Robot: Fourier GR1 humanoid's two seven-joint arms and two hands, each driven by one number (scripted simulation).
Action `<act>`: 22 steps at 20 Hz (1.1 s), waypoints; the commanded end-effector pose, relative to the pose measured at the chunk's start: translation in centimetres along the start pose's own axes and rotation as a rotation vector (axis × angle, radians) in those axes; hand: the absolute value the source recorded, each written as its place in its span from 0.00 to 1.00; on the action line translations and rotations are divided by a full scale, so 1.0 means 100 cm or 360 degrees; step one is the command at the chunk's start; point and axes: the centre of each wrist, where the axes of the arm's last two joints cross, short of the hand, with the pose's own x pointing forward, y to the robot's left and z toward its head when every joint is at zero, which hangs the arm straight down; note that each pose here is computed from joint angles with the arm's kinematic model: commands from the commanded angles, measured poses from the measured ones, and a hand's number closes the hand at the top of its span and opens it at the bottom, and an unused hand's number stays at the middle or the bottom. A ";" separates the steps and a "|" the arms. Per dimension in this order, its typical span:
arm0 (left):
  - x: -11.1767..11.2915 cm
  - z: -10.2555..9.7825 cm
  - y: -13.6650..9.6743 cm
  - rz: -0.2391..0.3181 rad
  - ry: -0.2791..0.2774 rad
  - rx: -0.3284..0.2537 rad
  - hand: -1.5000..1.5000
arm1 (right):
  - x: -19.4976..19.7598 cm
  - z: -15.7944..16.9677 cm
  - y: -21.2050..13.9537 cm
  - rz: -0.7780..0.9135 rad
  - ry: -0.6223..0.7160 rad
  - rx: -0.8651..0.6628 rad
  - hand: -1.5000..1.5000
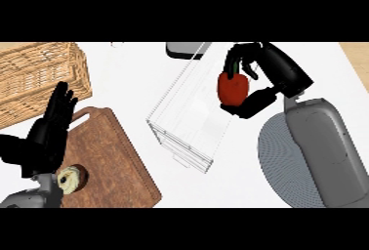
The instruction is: Pick the bell pepper from the placemat and place it in the tiered shelf
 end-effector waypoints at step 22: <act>0.002 0.004 0.006 -0.0025 -0.0013 0.0004 0.50 | -0.029 -0.073 0.036 -0.0383 -0.0026 0.0066 0.00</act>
